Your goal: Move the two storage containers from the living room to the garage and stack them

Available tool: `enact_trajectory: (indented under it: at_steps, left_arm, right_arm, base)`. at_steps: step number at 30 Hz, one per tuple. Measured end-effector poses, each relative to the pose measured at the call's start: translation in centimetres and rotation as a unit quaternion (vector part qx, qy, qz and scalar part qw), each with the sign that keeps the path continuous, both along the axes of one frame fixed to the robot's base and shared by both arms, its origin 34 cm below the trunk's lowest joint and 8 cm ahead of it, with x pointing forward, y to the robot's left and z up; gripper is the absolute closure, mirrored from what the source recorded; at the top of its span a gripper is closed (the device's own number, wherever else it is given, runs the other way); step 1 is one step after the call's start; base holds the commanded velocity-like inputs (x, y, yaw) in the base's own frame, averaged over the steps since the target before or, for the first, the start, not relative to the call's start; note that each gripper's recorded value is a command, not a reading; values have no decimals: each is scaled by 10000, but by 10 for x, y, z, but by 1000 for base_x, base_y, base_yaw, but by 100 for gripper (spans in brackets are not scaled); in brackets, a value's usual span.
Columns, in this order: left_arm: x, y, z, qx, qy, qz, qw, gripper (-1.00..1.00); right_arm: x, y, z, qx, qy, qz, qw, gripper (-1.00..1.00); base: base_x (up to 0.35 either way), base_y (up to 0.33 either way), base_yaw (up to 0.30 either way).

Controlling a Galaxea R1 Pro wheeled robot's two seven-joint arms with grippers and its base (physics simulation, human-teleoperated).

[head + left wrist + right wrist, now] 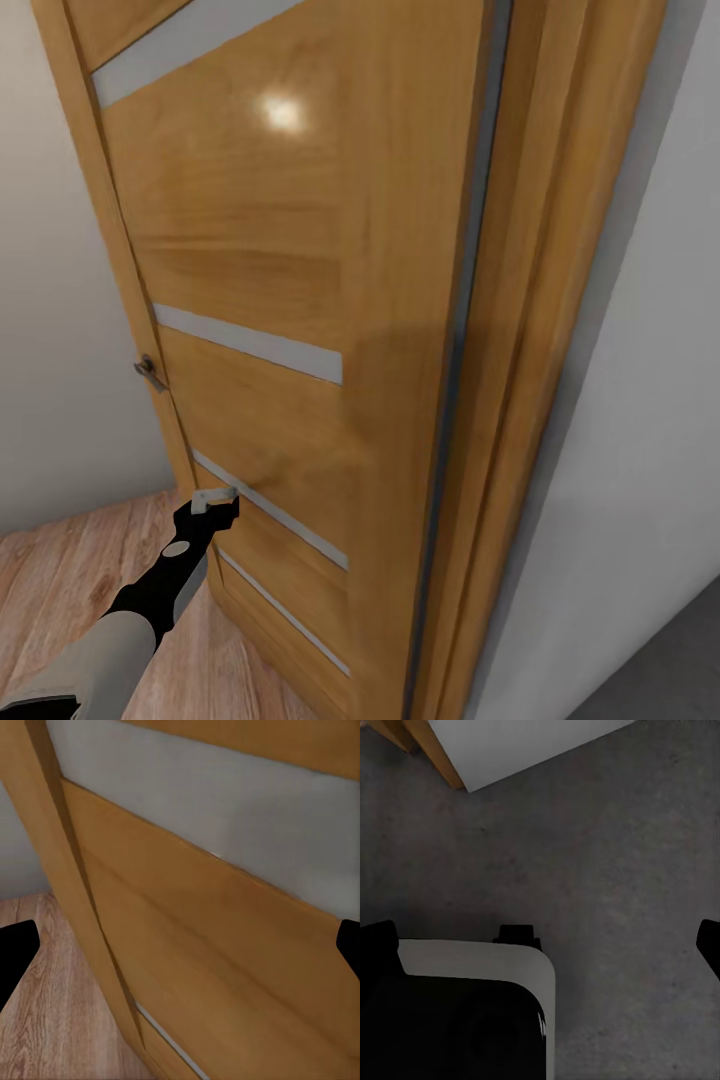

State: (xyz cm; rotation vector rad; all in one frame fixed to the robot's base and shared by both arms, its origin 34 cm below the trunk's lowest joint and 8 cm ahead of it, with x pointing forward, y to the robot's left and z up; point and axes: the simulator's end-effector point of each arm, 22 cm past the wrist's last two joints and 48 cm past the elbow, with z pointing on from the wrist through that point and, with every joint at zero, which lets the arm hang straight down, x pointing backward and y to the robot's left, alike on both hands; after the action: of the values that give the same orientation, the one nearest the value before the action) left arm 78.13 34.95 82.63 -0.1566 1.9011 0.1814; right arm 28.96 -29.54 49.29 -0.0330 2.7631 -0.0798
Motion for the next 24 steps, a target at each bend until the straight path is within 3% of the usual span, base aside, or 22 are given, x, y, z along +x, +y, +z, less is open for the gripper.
enact_trajectory:
  at_steps: [24]
  left_arm:
    - [0, 0, 0, 0, 0, 2, 10000, -100]
  right_arm:
    - [0, 0, 0, 0, 0, 0, 10000, -100]
  base:
    - [41, 0, 0]
